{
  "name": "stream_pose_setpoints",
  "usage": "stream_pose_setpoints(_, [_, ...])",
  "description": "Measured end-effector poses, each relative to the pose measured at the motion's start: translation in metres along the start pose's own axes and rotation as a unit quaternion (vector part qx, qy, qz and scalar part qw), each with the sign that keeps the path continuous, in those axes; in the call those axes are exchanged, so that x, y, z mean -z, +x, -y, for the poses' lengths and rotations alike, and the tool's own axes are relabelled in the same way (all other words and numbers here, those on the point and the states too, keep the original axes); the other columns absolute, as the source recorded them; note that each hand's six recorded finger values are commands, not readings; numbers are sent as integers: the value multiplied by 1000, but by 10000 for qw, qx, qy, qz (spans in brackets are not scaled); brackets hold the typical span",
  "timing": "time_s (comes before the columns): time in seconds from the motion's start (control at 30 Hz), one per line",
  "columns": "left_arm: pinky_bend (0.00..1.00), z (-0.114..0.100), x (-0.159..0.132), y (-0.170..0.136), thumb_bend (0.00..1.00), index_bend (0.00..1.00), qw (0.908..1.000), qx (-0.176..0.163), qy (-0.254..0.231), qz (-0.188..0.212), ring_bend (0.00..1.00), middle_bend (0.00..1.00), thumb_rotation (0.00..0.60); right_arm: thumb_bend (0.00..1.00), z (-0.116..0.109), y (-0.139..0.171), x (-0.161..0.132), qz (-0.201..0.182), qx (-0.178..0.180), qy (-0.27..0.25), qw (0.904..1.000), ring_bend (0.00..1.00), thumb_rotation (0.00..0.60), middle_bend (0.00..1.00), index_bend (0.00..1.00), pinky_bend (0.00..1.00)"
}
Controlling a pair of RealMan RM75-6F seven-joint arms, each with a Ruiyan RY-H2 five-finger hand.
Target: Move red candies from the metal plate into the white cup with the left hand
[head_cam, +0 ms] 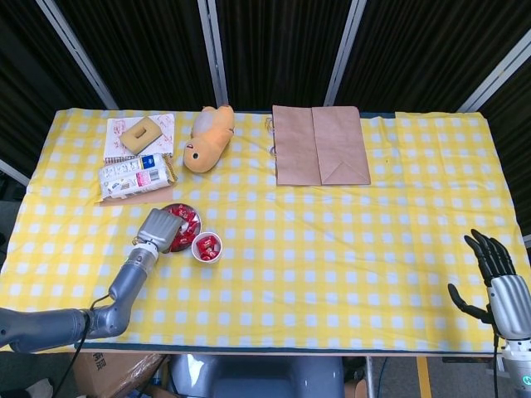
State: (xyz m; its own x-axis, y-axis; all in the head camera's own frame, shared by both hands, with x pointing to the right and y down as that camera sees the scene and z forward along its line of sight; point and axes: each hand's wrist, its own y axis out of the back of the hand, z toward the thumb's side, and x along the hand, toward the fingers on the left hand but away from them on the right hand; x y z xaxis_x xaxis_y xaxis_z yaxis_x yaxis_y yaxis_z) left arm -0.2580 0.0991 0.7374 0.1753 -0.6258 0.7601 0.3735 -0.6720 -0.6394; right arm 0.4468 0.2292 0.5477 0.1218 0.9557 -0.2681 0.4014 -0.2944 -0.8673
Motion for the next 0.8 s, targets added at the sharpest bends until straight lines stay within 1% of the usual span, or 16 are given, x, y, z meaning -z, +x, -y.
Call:
stream_pose_setpoints(0.23, [988, -6, 4, -3, 423, 608, 9999, -131, -52, 11, 1000, 1000, 600, 424, 0, 0, 0, -2, 11, -6, 10000, 0, 600, 0, 0, 0])
stream_pose_setpoints(0.33, [989, -13, 7, -5, 423, 605, 9996, -234, -149, -2, 1000, 1000, 600, 423, 0, 0, 0, 1, 13, -11, 10000, 0, 600, 0, 0, 0])
stream_pose_setpoints(0.43, [988, -29, 11, -9, 423, 603, 9986, -449, -288, -13, 1000, 1000, 600, 423, 0, 0, 0, 0, 7, -7, 10000, 0, 600, 0, 0, 0])
stream_pose_setpoints(0.53, [988, -46, 10, -17, 423, 596, 9967, -659, -476, 73, 1000, 1000, 600, 424, 0, 0, 0, -7, 8, 0, 10000, 0, 600, 0, 0, 0])
stream_pose_setpoints(0.67, [988, -68, 2, -30, 421, 583, 9927, -920, -713, 311, 1000, 1000, 600, 423, 0, 0, 0, -6, 6, 2, 10000, 0, 600, 0, 0, 0])
stream_pose_setpoints(0.8, [988, -83, -11, -43, 419, 577, 9888, -1120, -790, 594, 1000, 1000, 600, 424, 0, 0, 0, -8, 19, 2, 10000, 0, 600, 0, 0, 0])
